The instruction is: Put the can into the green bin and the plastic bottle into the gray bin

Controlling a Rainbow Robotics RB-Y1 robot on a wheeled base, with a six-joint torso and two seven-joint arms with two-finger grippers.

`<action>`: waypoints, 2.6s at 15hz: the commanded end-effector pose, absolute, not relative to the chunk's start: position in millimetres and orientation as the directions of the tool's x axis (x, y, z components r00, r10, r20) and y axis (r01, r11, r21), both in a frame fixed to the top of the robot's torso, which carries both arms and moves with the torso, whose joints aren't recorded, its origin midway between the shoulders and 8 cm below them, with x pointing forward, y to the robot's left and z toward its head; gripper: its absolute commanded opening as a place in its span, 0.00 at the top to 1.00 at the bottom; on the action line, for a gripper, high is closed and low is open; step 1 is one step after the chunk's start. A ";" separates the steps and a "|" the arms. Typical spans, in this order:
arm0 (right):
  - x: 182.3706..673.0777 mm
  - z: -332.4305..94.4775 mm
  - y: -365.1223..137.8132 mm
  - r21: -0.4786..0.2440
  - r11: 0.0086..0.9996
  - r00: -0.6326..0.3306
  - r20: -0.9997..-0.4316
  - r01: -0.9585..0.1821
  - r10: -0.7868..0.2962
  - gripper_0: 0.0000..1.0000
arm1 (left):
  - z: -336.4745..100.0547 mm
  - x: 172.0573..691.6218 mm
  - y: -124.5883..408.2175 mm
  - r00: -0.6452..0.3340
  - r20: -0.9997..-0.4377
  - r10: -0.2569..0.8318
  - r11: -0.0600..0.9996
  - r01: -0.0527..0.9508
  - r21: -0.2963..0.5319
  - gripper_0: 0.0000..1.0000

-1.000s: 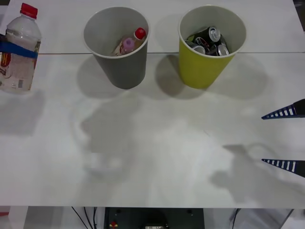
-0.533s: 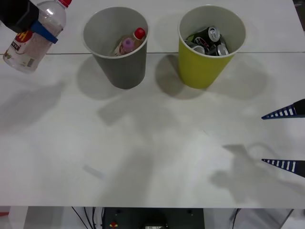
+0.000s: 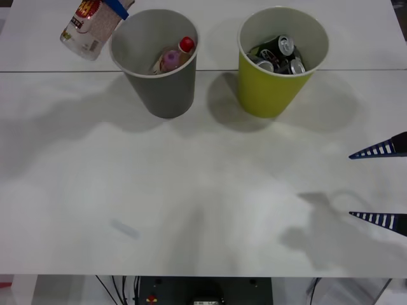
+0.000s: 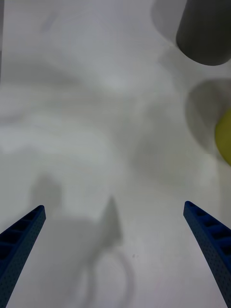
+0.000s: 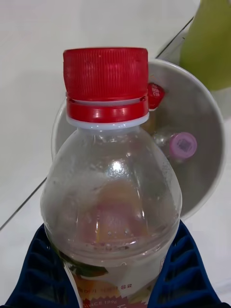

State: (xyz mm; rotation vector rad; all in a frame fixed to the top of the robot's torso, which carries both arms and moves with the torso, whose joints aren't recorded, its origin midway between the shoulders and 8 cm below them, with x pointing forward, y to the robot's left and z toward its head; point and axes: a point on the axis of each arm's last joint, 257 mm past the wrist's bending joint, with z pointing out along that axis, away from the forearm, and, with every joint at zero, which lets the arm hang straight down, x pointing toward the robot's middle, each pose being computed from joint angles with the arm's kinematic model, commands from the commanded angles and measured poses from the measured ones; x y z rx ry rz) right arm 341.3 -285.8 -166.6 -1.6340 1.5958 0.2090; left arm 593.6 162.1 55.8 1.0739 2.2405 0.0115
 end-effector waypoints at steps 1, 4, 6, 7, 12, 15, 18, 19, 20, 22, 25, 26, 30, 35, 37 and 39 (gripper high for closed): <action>341.3 -166.6 -285.8 -0.429 0.143 0.182 -0.630 -0.892 -0.755 0.00 | 58.2 604.9 120.8 -0.417 -0.545 0.728 0.636 0.708 0.307 0.99; 341.3 -166.6 -285.8 -0.429 0.143 0.182 -0.630 -0.892 -0.755 0.00 | 58.0 618.0 86.1 -0.389 -0.557 0.733 0.627 0.705 0.332 0.99; 341.3 -166.6 -285.8 -0.429 0.143 0.182 -0.630 -0.892 -0.755 0.00 | 55.8 624.3 71.3 -0.384 -0.576 0.721 0.633 0.703 0.324 1.00; 341.3 -166.6 -285.8 -0.429 0.143 0.182 -0.630 -0.892 -0.755 0.00 | 55.2 625.6 67.8 -0.392 -0.586 0.709 0.642 0.702 0.308 0.99; 341.3 -166.6 -285.8 -0.429 0.143 0.182 -0.630 -0.892 -0.755 0.00 | 52.7 623.4 60.7 -0.385 -0.590 0.710 0.634 0.715 0.295 0.00; 341.3 -166.6 -285.8 -0.429 0.143 0.182 -0.630 -0.892 -0.755 0.00 | 54.2 619.6 65.5 -0.379 -0.587 0.715 0.622 0.728 0.288 0.00; 341.3 -166.6 -285.8 -0.429 0.143 0.182 -0.630 -0.892 -0.755 0.00 | 53.2 610.7 103.3 -0.394 -0.612 0.686 0.625 0.749 0.219 0.00; 341.3 -166.6 -285.8 -0.429 0.143 0.182 -0.630 -0.892 -0.755 0.00 | 51.3 608.2 118.6 -0.399 -0.617 0.678 0.628 0.751 0.204 0.00; 341.3 -166.6 -285.8 -0.429 0.143 0.182 -0.630 -0.892 -0.755 0.00 | 49.6 604.0 138.6 -0.406 -0.622 0.669 0.632 0.752 0.187 0.00; 341.3 -166.6 -285.8 -0.429 0.143 0.182 -0.630 -0.892 -0.755 0.00 | 45.2 591.9 180.9 -0.443 -0.659 0.608 0.663 0.740 0.114 0.00; 341.3 -166.6 -285.8 -0.429 0.143 0.182 -0.630 -0.892 -0.755 0.00 | 30.6 571.3 241.0 -0.407 -0.677 0.613 0.635 0.763 0.116 0.00; 341.3 -166.6 -285.8 -0.429 0.143 0.182 -0.630 -0.892 -0.755 0.00 | 25.2 563.2 257.6 -0.388 -0.684 0.618 0.620 0.776 0.120 0.00; 341.3 -166.6 -285.8 -0.429 0.143 0.182 -0.630 -0.892 -0.755 0.00 | -15.4 527.2 312.8 -0.229 -0.656 0.719 0.517 0.807 0.285 0.00; 341.3 -166.6 -285.8 -0.429 0.143 0.182 -0.630 -0.892 -0.755 0.00 | -74.9 465.7 338.4 -0.044 -0.595 0.802 0.347 0.846 0.405 0.00; 341.3 -166.6 -285.8 -0.429 0.143 0.182 -0.630 -0.892 -0.755 0.00 | -97.7 446.8 341.7 0.018 -0.572 0.820 0.289 0.849 0.442 0.00; 341.3 -166.6 -285.8 -0.429 0.143 0.182 -0.630 -0.892 -0.755 0.00 | -118.3 430.4 343.8 0.071 -0.544 0.836 0.226 0.860 0.458 0.00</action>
